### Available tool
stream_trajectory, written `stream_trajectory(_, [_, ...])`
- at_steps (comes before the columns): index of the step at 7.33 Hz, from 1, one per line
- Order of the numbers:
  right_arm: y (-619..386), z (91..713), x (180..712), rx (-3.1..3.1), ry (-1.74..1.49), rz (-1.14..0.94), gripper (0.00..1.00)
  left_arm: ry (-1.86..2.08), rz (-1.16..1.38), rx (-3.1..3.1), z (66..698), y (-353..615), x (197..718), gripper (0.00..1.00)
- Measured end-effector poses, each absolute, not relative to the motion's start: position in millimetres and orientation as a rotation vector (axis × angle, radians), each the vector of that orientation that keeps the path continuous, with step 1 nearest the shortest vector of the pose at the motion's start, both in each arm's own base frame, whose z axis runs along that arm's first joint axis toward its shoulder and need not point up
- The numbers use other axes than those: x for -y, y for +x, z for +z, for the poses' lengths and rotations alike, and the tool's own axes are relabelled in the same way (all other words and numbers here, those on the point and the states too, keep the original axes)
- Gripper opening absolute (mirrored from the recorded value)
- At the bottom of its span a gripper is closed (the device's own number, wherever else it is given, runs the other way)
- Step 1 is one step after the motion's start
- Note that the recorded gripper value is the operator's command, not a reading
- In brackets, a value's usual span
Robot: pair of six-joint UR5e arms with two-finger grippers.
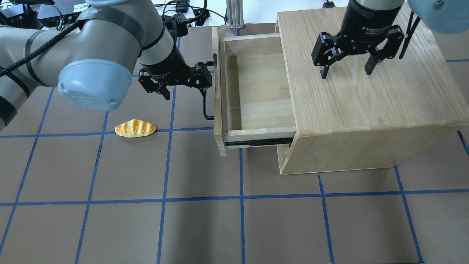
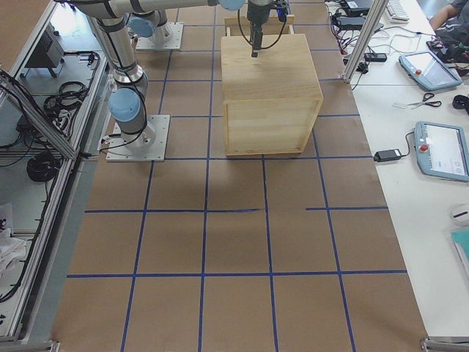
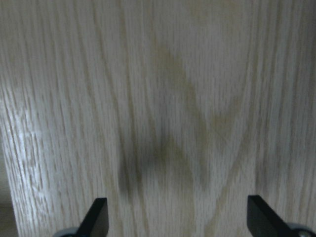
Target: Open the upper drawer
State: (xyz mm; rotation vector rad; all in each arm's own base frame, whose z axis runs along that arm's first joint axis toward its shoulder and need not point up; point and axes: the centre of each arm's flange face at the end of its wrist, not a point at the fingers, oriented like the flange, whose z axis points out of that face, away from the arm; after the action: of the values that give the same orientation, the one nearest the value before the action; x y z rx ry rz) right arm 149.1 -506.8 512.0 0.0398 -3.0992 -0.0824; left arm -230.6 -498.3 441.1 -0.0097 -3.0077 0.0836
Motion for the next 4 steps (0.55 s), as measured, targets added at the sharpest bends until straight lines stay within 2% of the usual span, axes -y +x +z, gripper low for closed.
stream_trajectory(4, [149,512,507,3.099,0.039,-0.082,1.00,0.028,0.090,3.077,499,-174,479,1.00])
